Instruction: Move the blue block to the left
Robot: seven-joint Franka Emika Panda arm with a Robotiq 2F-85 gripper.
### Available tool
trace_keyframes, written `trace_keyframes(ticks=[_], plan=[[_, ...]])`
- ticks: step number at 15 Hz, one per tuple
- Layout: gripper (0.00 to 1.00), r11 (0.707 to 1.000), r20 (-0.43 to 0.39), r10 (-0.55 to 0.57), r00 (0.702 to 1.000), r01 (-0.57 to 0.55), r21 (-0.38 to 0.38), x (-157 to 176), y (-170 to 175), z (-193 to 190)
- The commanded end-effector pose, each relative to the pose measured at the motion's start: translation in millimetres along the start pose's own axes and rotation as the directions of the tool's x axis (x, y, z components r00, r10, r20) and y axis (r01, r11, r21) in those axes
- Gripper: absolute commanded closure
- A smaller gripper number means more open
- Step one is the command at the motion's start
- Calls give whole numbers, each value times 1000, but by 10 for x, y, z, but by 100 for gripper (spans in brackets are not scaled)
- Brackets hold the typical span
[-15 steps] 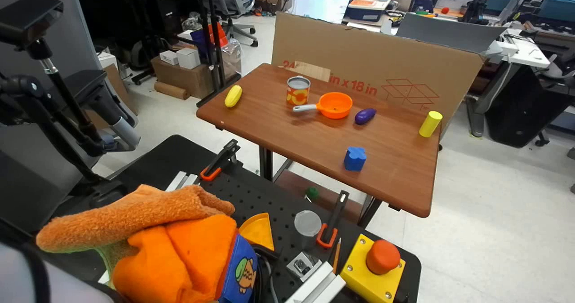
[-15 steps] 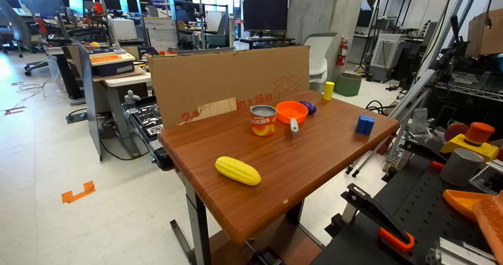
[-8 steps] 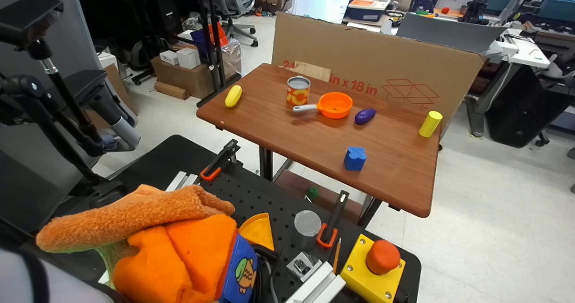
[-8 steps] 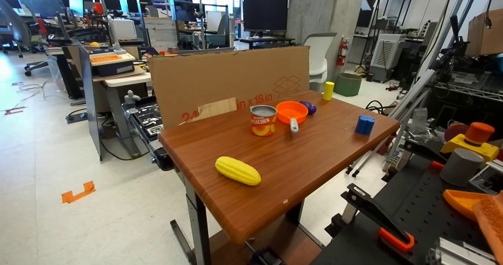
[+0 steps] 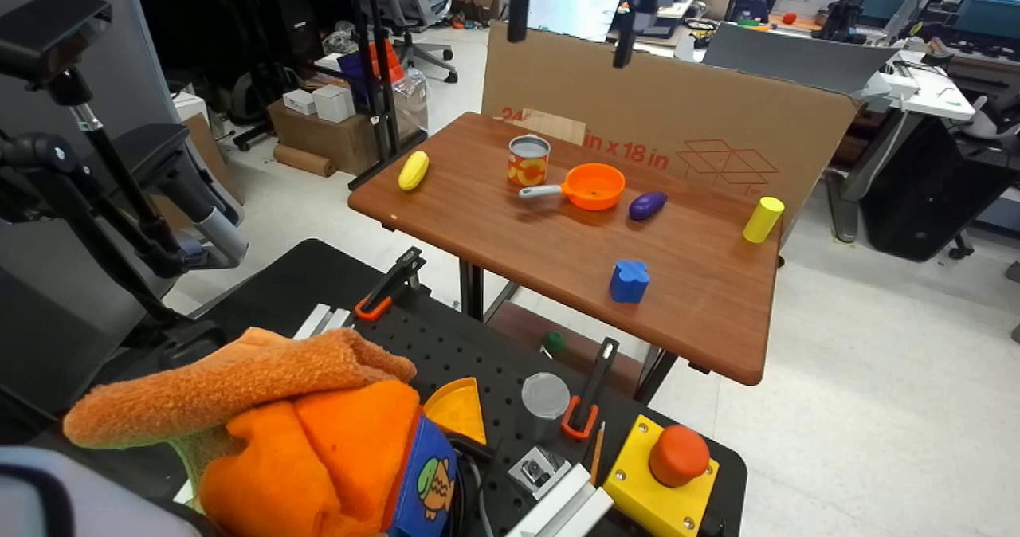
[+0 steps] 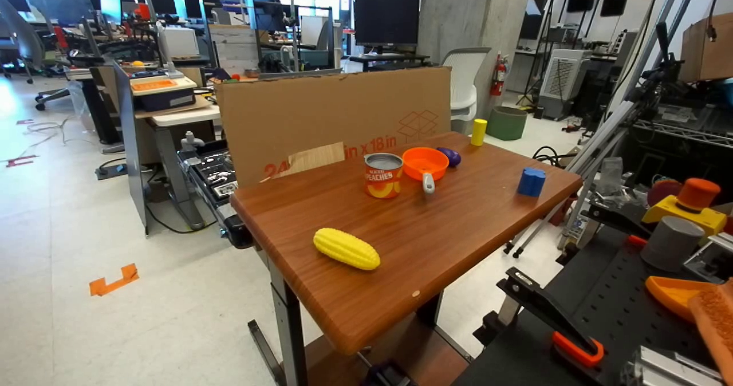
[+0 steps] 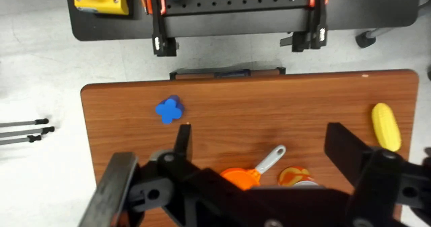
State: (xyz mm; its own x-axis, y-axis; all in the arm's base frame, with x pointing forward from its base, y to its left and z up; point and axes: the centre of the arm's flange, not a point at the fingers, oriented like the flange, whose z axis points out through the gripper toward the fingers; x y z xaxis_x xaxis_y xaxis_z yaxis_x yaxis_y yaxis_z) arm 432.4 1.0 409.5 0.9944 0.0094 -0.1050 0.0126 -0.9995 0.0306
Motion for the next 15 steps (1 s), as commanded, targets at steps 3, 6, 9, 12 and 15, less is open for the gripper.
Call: trace_keyframes(ticks=[3, 6, 9, 12, 15], plan=[[0, 999, -95, -31, 995, 32, 6, 455, 661, 553], [0, 997, -116, -79, 990, 77, -16, 524, 833, 925], [0, 993, -128, -117, 985, 114, -32, 568, 917, 1297], [0, 990, -125, -137, 983, 132, -52, 620, 953, 1609], [0, 988, -94, -147, 985, 140, -71, 659, 976, 1867]])
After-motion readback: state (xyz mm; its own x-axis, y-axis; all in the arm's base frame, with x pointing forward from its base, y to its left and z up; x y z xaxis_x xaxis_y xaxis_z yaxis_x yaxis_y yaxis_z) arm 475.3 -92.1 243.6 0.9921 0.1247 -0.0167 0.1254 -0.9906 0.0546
